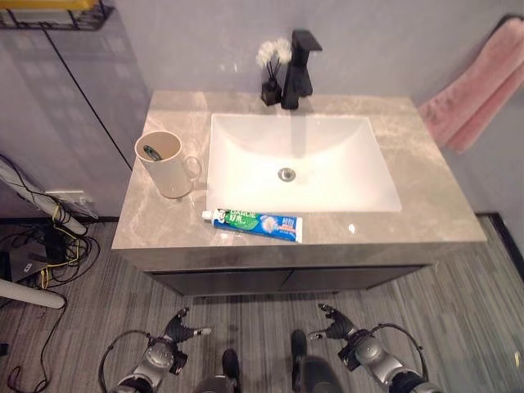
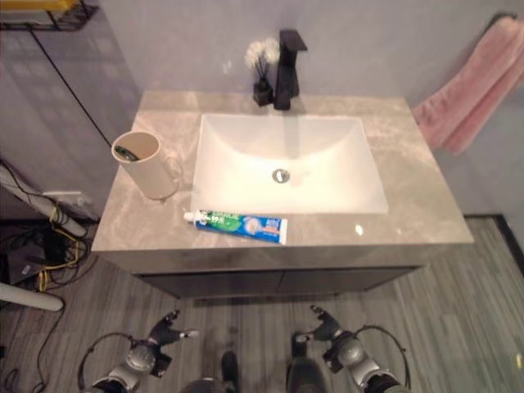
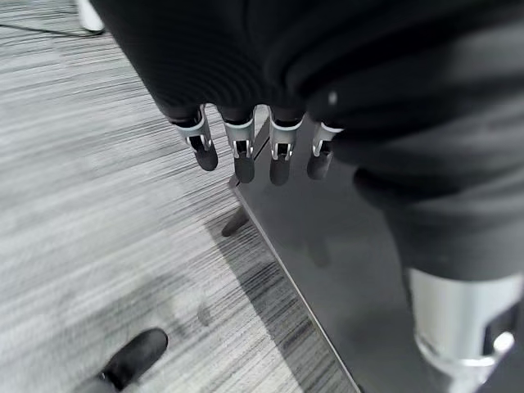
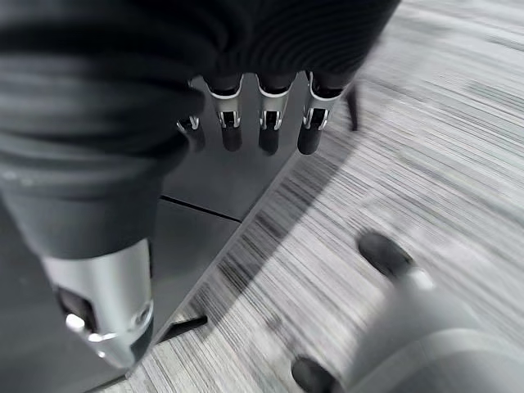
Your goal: Put brush and paste in cup on sink, flatten towel.
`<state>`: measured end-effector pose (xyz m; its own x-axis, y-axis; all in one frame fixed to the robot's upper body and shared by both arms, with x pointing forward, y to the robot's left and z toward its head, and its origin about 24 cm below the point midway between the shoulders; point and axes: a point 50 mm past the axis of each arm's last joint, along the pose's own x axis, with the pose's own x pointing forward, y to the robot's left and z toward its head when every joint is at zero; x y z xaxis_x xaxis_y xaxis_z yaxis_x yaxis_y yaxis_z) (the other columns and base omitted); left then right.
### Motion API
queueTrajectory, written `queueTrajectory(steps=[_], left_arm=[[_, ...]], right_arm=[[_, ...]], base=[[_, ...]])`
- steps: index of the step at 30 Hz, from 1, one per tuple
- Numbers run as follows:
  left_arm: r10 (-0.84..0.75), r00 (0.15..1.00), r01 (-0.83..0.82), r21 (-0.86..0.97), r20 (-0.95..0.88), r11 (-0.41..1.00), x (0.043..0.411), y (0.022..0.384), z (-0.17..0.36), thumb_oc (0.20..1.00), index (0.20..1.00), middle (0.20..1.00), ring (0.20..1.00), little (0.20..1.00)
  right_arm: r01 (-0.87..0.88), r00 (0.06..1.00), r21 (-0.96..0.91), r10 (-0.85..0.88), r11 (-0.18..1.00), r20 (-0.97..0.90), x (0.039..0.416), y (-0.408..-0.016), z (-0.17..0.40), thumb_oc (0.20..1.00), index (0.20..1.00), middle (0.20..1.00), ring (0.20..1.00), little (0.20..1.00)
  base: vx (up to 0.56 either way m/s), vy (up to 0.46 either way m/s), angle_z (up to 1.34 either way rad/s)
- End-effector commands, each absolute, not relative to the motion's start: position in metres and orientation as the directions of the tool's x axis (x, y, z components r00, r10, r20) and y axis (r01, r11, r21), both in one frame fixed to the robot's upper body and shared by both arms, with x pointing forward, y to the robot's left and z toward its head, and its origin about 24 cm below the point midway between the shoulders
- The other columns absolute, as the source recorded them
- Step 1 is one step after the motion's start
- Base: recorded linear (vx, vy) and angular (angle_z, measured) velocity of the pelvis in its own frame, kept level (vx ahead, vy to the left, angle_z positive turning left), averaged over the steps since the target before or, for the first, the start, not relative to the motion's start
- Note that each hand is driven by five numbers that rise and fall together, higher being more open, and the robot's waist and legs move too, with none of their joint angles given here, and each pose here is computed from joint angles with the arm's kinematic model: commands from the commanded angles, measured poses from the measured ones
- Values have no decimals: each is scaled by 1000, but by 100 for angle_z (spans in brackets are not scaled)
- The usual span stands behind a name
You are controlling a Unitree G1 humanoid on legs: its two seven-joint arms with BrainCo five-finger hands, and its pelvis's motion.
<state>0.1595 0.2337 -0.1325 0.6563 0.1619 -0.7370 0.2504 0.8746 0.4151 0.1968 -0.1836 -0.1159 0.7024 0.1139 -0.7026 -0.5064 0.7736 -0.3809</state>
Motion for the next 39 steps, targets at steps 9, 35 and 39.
queueTrajectory(steps=[9,35,39], left_arm=[[68,676,346,398,-733,850,161,219,-133,1000,1000,1000,1000,1000],[-663,740,523,714,-111,465,194,234,184,1000,1000,1000,1000,1000],[-645,760,470,753,-80,460,199,235,186,1000,1000,1000,1000,1000]], right_arm=[[-489,736,-483,46,726,-675,206,-222,-102,1000,1000,1000,1000,1000],[-533,532,-343,-9,773,-847,131,-260,-130,1000,1000,1000,1000,1000],[-454,531,-308,-23,836,-847,119,-259,-133,1000,1000,1000,1000,1000]], base=[[21,-115,25],[33,22,7],[37,49,-33]])
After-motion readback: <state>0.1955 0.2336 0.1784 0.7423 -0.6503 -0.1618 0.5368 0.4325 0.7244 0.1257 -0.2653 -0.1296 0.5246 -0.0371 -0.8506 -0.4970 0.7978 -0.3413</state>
